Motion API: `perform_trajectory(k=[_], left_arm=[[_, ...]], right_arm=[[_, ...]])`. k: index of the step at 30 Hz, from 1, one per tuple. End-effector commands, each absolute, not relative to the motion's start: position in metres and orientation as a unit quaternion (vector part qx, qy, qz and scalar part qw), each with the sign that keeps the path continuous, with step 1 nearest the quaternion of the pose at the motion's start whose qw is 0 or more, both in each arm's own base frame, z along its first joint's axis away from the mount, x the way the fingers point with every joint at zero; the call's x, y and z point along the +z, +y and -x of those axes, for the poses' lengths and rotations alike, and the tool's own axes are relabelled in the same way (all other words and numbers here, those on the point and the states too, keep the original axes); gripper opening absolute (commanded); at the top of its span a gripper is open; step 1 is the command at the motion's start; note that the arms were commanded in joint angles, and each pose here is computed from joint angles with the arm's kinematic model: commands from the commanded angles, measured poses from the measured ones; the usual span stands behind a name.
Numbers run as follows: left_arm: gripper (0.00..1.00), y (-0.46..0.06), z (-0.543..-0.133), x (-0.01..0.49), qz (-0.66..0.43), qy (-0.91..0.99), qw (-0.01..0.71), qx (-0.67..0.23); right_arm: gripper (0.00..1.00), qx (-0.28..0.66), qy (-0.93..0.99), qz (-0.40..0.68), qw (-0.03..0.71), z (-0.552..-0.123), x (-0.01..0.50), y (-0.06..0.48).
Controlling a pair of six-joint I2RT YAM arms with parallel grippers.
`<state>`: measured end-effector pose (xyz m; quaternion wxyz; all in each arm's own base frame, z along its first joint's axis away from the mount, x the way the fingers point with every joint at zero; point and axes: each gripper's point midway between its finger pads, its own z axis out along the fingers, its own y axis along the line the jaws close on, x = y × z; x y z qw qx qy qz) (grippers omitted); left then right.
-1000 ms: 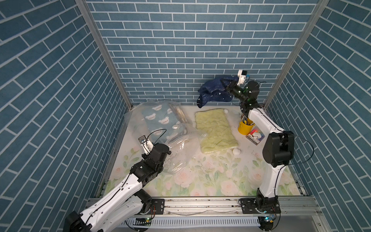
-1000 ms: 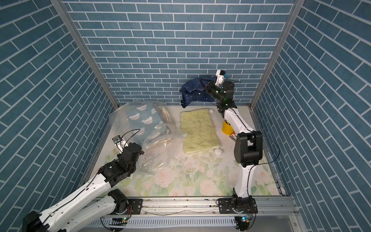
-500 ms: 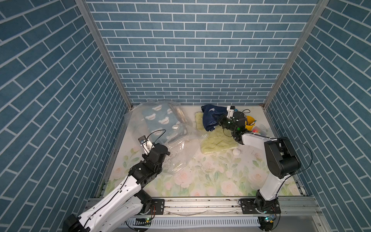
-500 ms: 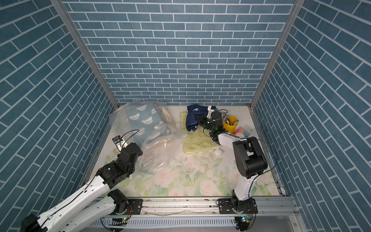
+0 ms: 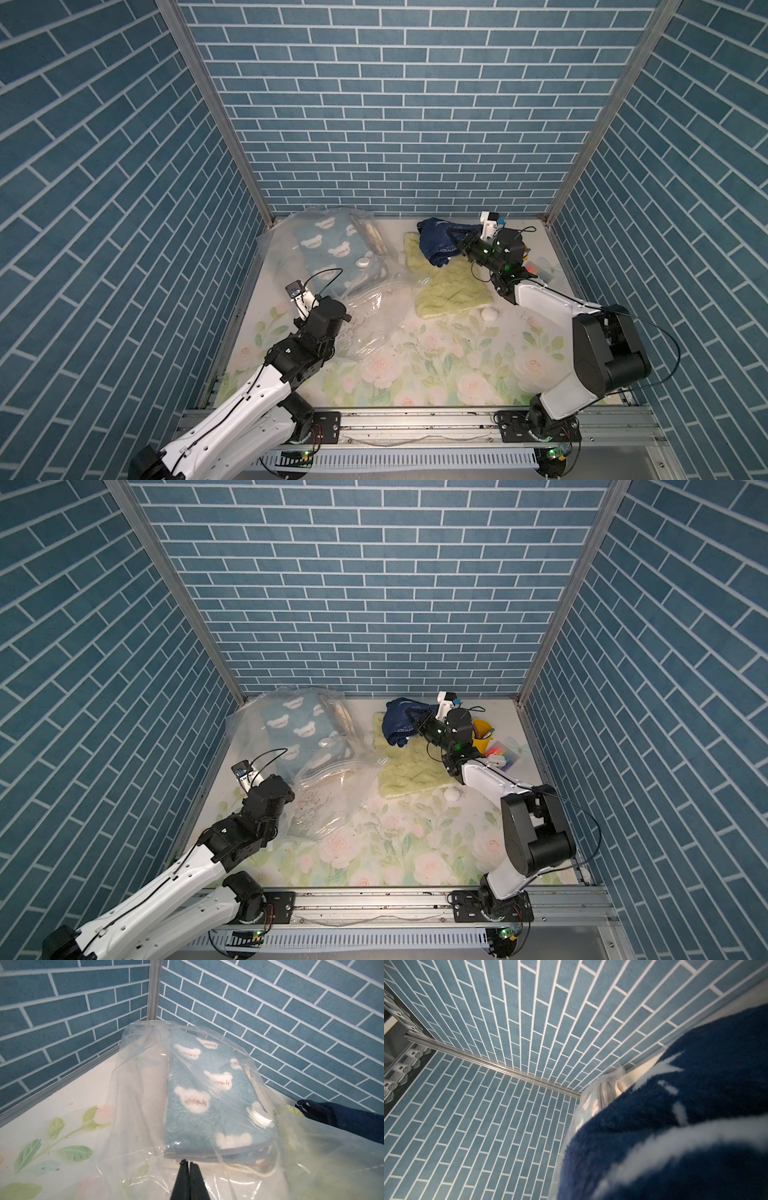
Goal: Take the blanket out of the vacuum bag
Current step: Place the blanket at the center of the board.
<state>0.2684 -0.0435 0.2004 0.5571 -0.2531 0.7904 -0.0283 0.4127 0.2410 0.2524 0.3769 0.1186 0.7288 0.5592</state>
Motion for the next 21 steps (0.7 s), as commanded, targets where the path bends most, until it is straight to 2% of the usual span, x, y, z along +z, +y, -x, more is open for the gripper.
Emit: perform_trajectory(k=[1,8,13,15,17,20,21], left_arm=[[0.00,-0.042,-0.267,0.199,0.251,0.790,0.559,-0.029],[0.00,-0.043,-0.266,0.194,0.249,0.791,0.557,-0.035],[0.00,-0.045,-0.267,0.194,0.249,0.792,0.557,-0.039],[0.00,-0.045,-0.268,0.195,0.249,0.792,0.557,-0.039],[0.00,-0.044,-0.267,0.196,0.248,0.792,0.558,-0.036],[0.00,-0.042,-0.266,0.199,0.247,0.790,0.560,-0.032],[0.00,-0.042,-0.266,0.199,0.247,0.790,0.560,-0.032]], right_arm=[[0.00,0.555,0.743,-0.106,0.359,-0.383,0.228,0.237],[0.00,0.514,0.787,-0.107,0.324,-0.359,0.161,0.226],[0.01,0.488,0.802,-0.113,0.326,-0.353,0.142,0.217],[0.05,0.469,0.810,-0.113,0.333,-0.348,0.137,0.210],[0.12,0.443,0.822,-0.111,0.340,-0.343,0.131,0.201],[0.40,0.413,0.839,-0.100,0.341,-0.332,0.123,0.190],[0.46,0.403,0.844,-0.094,0.341,-0.328,0.121,0.187]])
